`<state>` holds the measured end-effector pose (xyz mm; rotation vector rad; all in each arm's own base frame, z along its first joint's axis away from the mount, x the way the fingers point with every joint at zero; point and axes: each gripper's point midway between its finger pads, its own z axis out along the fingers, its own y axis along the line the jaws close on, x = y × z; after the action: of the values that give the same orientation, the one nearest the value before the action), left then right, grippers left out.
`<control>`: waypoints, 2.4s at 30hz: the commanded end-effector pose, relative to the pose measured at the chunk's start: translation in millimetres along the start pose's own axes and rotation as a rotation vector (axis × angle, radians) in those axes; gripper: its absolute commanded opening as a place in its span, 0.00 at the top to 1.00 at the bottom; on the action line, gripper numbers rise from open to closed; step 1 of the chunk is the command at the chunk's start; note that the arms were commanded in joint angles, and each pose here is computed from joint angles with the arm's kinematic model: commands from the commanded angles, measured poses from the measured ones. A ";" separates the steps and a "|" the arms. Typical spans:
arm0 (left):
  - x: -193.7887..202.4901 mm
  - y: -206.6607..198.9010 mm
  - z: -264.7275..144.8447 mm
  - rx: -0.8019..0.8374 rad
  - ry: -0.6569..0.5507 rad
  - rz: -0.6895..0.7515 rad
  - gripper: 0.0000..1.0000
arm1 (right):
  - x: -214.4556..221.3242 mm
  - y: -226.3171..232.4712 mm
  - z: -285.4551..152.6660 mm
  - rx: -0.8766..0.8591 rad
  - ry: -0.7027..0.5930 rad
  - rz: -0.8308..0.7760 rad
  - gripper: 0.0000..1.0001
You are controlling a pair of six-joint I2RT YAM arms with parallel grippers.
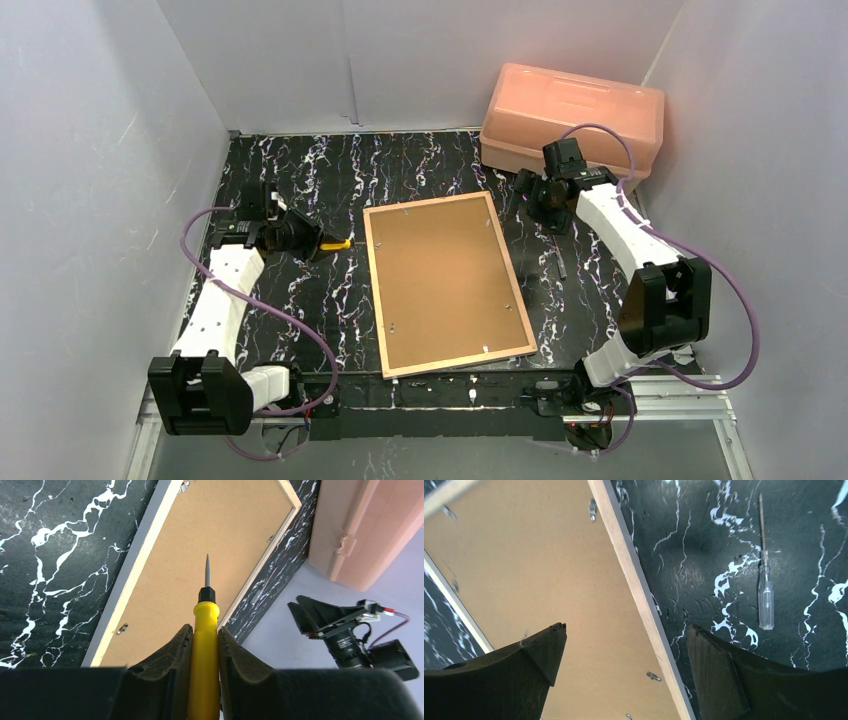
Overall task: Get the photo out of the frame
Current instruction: Adjust the screwdriver, then release the photo frame item from the photo frame.
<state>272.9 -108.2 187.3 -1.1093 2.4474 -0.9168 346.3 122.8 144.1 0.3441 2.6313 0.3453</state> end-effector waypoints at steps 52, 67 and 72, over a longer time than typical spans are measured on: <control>-19.4 -39.3 49.0 -0.362 0.073 0.506 1.00 | 86.6 -13.6 68.0 -0.054 0.198 -0.320 0.49; -43.8 -54.6 71.9 -0.494 -0.085 0.615 1.00 | 103.1 -32.6 79.6 0.006 0.242 -0.325 0.57; -49.8 -54.0 80.1 -0.543 -0.129 0.644 1.00 | 105.8 -31.8 80.3 0.005 0.253 -0.331 0.66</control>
<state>370.8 -143.0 159.7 -0.4155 2.7703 -0.1164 287.7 139.8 25.9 -0.1182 2.8693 0.3090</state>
